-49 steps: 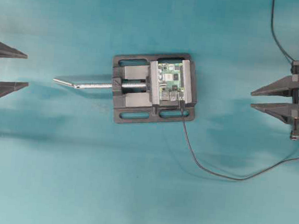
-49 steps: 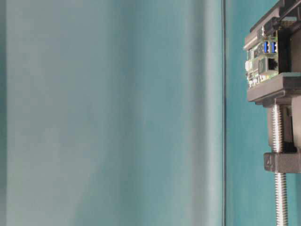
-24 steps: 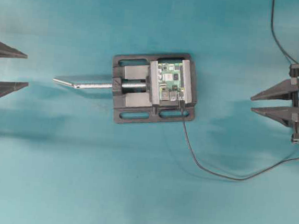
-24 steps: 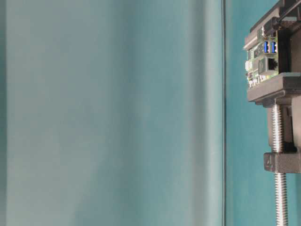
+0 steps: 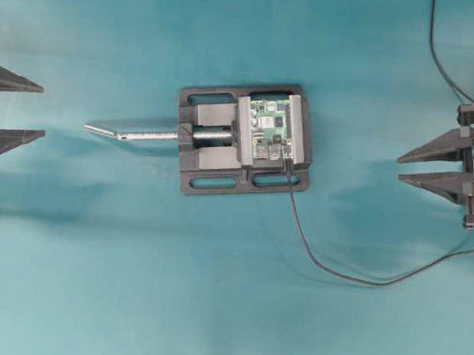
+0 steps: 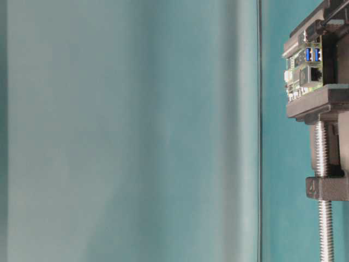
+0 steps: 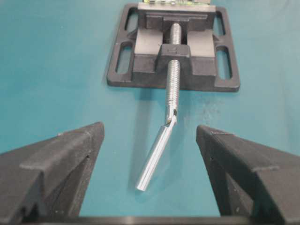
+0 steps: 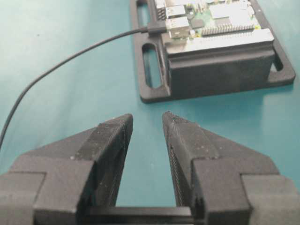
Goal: Insert the USB into the fixed PCB.
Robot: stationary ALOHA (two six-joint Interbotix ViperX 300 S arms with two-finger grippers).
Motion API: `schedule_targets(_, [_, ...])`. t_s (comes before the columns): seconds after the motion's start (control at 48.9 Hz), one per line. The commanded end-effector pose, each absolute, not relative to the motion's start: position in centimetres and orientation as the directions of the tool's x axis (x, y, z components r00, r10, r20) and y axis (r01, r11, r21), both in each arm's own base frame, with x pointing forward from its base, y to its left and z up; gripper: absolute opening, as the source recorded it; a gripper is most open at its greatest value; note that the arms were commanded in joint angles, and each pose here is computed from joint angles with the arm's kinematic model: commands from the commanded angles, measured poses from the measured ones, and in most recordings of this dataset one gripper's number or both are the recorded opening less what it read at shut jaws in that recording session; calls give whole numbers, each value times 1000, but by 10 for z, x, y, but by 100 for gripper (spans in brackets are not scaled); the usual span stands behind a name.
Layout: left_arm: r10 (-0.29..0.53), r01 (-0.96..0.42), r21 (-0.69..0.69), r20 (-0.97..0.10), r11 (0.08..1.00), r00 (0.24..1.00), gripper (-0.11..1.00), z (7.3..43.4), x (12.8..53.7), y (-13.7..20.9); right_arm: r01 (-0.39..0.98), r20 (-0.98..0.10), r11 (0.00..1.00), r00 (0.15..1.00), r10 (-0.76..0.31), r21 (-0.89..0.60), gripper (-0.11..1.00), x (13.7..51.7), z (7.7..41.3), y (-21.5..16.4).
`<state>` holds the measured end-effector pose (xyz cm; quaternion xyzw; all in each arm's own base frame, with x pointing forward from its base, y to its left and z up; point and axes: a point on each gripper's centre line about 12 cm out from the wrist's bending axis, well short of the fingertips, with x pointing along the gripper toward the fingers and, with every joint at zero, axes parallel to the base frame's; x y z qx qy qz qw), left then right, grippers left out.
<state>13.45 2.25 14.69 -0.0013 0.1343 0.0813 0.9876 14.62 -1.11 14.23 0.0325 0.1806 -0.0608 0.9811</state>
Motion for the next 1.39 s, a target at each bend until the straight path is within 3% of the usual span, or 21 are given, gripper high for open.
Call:
schedule_targets(0.0, [164, -163, 22, -255, 986, 953, 96, 151, 137, 23, 130, -339, 991, 934, -108, 43, 40, 151, 151, -11])
schedule_targets(1.37, [164, -163, 24, -255, 986, 953, 96, 151, 137, 23, 108, -363, 993, 928, -82, 52, 40, 151, 150, -8])
